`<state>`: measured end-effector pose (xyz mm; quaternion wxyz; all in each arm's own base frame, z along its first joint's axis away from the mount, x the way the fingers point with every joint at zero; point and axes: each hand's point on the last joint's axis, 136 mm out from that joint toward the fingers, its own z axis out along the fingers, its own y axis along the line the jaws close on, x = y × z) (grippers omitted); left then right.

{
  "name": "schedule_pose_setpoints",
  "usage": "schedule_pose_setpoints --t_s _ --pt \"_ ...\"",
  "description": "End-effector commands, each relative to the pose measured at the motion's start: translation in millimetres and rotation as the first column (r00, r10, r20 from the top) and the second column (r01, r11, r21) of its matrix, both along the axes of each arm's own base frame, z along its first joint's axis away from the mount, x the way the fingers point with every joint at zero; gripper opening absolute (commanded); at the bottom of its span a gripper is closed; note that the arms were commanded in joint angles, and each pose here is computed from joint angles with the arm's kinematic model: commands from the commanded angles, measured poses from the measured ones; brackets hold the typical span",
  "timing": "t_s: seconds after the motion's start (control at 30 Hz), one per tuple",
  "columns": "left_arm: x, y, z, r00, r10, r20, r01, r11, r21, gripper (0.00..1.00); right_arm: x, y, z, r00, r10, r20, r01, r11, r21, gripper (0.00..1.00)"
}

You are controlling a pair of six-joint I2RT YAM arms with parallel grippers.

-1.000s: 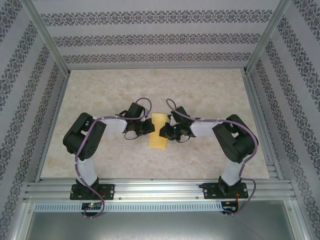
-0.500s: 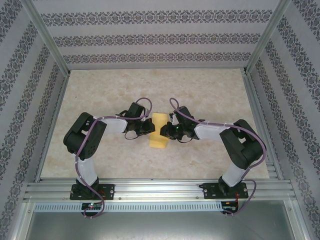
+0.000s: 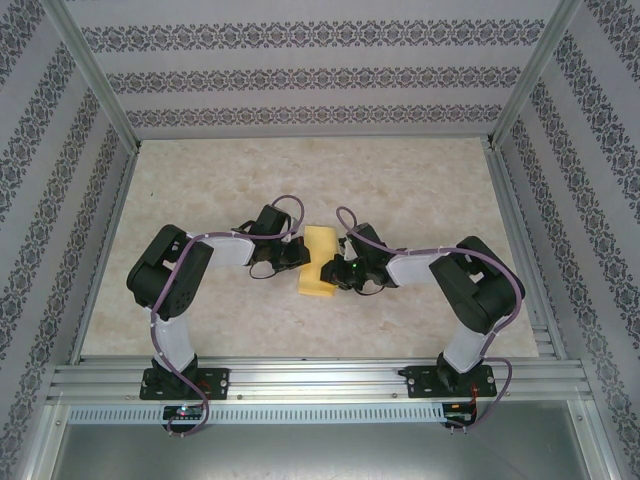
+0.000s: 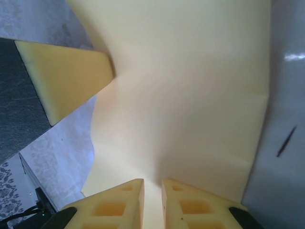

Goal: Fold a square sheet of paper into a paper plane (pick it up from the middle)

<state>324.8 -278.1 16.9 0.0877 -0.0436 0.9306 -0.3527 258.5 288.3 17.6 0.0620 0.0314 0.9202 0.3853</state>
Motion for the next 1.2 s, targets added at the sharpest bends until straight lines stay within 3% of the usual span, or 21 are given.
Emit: schedule_pose_setpoints --t_s 0.0,0.17,0.43,0.73,1.03,1.17 --pt "-32 23 -51 0.993 -0.003 -0.120 0.022 0.987 0.159 0.00 -7 0 13 0.999 0.019 0.037 -0.019 1.000 -0.012 0.19" --pt "-31 23 -51 0.993 -0.003 -0.119 0.022 0.987 0.161 0.00 -17 5 20 0.998 0.046 0.043 -0.047 0.999 0.004 0.19" --pt "-32 23 -51 0.993 -0.006 -0.120 0.026 0.986 0.164 0.00 -37 -8 -26 0.999 0.031 -0.045 -0.033 0.998 -0.058 0.18" --pt "-33 24 -52 0.992 -0.007 -0.127 0.028 0.986 0.167 0.00 -31 0 17 0.998 0.045 0.048 -0.045 0.999 0.007 0.19" --pt "-35 23 -52 0.992 -0.013 -0.125 0.033 0.987 0.160 0.00 -46 -9 -25 0.997 0.048 -0.056 -0.051 0.997 -0.061 0.19" --pt "-38 26 -57 0.991 -0.014 -0.131 0.037 0.984 0.173 0.00 -37 -3 -5 0.999 0.047 -0.015 -0.048 0.998 -0.044 0.19"
